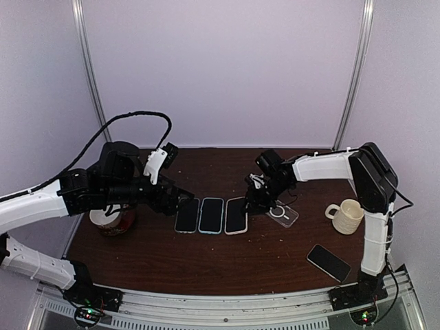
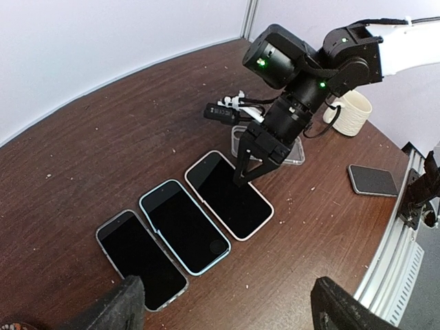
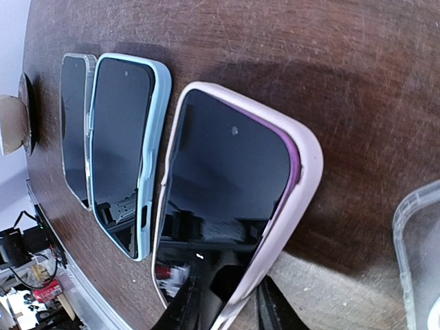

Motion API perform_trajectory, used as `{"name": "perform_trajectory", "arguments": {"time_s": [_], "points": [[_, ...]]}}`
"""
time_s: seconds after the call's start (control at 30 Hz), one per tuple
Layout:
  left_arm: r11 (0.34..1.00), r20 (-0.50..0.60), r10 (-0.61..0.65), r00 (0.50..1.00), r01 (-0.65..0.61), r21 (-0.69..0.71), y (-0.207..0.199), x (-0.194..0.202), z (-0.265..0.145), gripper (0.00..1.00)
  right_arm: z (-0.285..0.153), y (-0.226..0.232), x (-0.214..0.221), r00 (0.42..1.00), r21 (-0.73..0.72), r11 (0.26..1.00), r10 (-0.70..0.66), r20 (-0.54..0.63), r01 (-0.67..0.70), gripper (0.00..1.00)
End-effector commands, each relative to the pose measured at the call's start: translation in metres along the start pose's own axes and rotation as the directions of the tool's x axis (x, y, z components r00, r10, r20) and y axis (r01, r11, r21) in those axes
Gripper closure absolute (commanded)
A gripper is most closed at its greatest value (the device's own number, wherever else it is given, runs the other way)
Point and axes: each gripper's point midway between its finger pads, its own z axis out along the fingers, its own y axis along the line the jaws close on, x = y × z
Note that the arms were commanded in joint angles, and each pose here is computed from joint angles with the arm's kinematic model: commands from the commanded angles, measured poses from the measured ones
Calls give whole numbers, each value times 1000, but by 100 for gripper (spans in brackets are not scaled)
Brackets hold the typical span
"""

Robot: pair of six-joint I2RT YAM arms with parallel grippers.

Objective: Put the phone into the phone case
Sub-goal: Place the phone at the center of the board, then move the phone case to the center of the board.

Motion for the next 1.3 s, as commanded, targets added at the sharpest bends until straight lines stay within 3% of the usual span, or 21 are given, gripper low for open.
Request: {"name": "perform_trajectory", "arguments": {"time_s": [0.0, 0.23, 0.3, 0.4, 0.57, 0.67, 0.77, 0.97, 1.17, 1.27], "points": [[1000, 17, 1, 1000, -1, -3, 3, -3, 0, 12, 2, 0, -10, 999, 9, 1000, -27, 19, 26, 68], [1000, 14, 0, 1000, 0, -4, 4, -2, 1, 12, -5, 4, -13, 998, 28, 998, -56, 13, 55, 60], [1000, 14, 2, 1000, -2, -2, 3, -2, 0, 12, -20, 6, -14, 996, 75, 993, -92, 23, 90, 46], [1000, 11, 6, 1000, -6, -1, 3, -1, 1, 8, -54, 8, -13, 984, 194, 967, -174, 30, 165, 34], [1000, 8, 4, 1000, -4, 11, 2, -1, 3, 3, -90, -51, 9, 976, 516, 829, -198, -90, 215, 4], [1000, 6, 4, 1000, -4, 16, 1, 0, 4, 2, -93, -76, 23, 959, 594, 754, -184, -217, 280, 1], [1000, -1, 4, 1000, -4, 17, 1, 2, 5, 2, -81, -85, 30, 935, 577, 745, -188, -300, 335, 1], [1000, -6, 10, 1000, -10, 15, 1, 3, 5, 2, -56, -89, 33, 913, 515, 778, -182, -364, 361, 21], [1000, -14, 10, 1000, -10, 15, 1, 4, 7, 2, -47, -93, 33, 912, 489, 800, -164, -377, 346, 65], [1000, -15, 10, 1000, -10, 15, 2, 5, 7, 2, -47, -91, 35, 915, 482, 810, -159, -370, 336, 92]]}}
